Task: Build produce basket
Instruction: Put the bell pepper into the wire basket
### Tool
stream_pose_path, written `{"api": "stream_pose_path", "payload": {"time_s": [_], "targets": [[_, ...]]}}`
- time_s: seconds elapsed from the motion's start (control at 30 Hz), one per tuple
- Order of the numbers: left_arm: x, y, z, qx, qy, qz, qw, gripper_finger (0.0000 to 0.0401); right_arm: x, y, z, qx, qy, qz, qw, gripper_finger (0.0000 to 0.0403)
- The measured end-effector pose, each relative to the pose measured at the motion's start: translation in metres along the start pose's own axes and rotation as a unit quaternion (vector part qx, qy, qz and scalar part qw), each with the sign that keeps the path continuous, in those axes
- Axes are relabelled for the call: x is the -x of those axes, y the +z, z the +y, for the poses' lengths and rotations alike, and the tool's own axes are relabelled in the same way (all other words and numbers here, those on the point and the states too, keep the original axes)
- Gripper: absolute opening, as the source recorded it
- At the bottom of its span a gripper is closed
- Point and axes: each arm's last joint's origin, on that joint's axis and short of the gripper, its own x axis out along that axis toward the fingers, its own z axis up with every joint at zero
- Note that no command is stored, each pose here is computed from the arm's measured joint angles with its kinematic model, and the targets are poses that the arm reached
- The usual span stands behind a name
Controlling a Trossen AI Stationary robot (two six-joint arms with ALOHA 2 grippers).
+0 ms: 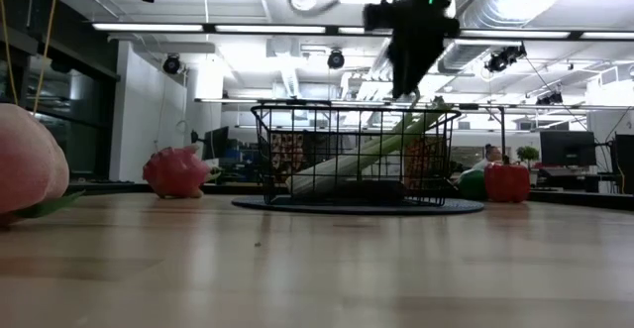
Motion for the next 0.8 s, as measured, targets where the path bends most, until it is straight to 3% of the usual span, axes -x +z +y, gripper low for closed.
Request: {"api": "stream_pose_path", "payload": {"time_s": [0.1,0.2,0.4,0.57,0.8], "targets": [[0.0,0.0,0.0,0.0,-0.004,0.001,1.0,0.0289,0.033,-0.018,-0.003,-0.08,-0.016,-0.075,0.994,0.0272],[0.0,0.0,-0.001,0.0,-0.02,0.004,1.0,0.0289,0.058,-0.046,0.0,-0.164,-0.031,-0.157,0.973,0.0272],[0.0,0.0,-0.003,0.031,-0.052,0.009,0.998,0.0289,0.074,-0.103,0.019,-0.291,-0.034,-0.308,0.905,0.0272],[0.0,0.0,-0.003,0.04,-0.058,0.011,0.997,0.0289,0.077,-0.129,0.027,-0.352,-0.023,-0.399,0.846,0.0272],[0.0,0.0,-0.003,0.04,-0.057,0.01,0.998,0.0289,0.08,-0.137,0.026,-0.369,-0.05,-0.416,0.83,0.0272]]}}
